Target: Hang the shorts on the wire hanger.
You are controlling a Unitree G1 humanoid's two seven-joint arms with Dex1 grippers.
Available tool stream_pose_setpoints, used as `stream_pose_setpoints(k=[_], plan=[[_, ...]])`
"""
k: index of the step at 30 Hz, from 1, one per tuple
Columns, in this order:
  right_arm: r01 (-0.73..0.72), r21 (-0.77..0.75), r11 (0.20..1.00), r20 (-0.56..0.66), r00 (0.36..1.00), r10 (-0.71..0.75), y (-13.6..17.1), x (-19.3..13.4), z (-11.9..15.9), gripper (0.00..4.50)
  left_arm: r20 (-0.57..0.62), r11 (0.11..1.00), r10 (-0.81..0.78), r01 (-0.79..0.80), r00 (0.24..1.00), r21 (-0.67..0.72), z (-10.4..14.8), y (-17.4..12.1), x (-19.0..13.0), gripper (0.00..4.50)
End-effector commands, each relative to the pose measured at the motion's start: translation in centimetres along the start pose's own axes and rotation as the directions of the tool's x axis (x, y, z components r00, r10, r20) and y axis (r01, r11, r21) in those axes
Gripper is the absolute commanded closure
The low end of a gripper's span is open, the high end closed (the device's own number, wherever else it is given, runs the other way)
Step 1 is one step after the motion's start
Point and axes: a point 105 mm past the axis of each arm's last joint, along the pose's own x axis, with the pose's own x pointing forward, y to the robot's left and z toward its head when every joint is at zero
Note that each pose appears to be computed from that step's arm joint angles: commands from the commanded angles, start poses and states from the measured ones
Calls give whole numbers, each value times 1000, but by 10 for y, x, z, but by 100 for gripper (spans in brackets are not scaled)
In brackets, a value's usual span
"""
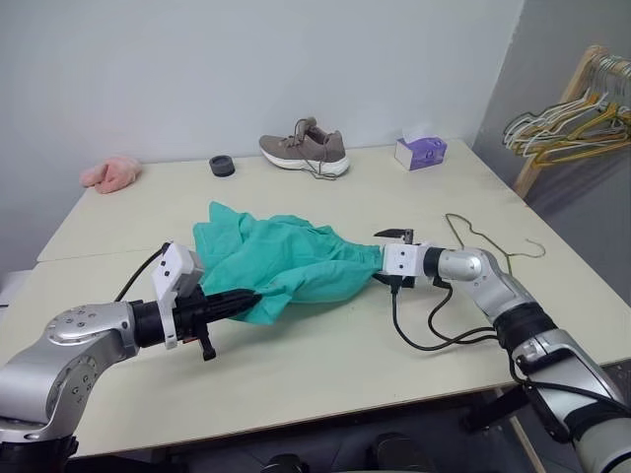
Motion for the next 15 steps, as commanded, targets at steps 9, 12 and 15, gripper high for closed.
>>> stream_pose_setpoints(k=[9, 12, 15], plan=[[-98, -192, 976, -42, 995, 92, 2, 29, 7, 0, 7, 997, 66, -66, 998, 33, 13, 3, -23, 447], [-69, -185, 980, -65, 996, 58, -2, 34, 3, 0, -6, 997, 74, -74, 997, 31, 11, 3, -26, 447], [-42, -162, 986, -46, 998, 35, -5, 38, 6, 59, -16, 994, 104, -104, 994, 31, 8, 9, -32, 450]])
